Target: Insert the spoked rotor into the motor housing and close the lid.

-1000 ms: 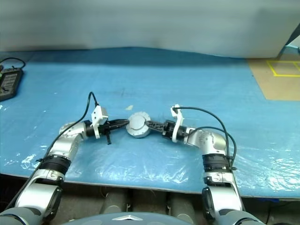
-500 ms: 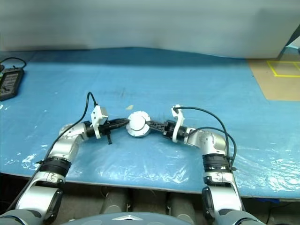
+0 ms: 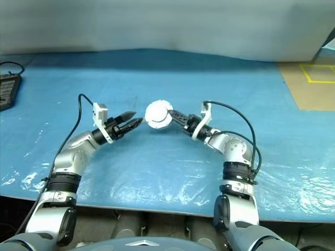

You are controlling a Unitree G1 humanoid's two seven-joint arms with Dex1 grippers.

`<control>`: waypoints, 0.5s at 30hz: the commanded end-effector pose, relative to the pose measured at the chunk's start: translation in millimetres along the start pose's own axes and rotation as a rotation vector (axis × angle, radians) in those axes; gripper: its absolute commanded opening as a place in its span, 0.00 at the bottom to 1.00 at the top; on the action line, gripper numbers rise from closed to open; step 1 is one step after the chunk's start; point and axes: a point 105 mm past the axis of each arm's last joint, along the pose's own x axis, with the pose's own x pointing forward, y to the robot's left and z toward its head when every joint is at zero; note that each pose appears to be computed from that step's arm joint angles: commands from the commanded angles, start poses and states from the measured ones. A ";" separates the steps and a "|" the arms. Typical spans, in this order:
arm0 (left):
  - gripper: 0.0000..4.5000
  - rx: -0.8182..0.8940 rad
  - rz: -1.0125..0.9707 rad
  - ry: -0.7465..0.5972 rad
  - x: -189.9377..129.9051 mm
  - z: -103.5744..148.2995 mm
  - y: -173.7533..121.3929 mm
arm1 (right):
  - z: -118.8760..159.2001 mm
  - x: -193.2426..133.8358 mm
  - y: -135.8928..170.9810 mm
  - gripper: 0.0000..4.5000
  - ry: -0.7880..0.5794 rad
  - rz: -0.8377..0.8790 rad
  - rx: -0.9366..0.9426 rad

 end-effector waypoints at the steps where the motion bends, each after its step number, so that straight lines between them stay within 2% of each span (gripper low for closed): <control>1: 0.99 -0.105 -0.087 -0.096 3.5 15.2 -20.3 | 24.1 3.6 41.3 0.27 -0.110 0.172 -0.001; 6: 0.99 -0.268 -0.064 -0.162 3.3 10.0 -24.3 | 31.2 2.4 58.4 0.27 -0.149 0.243 0.014; 15: 0.99 -0.496 -0.064 -0.263 11.6 16.9 -30.0 | 23.6 1.2 74.3 0.27 -0.102 0.292 -0.025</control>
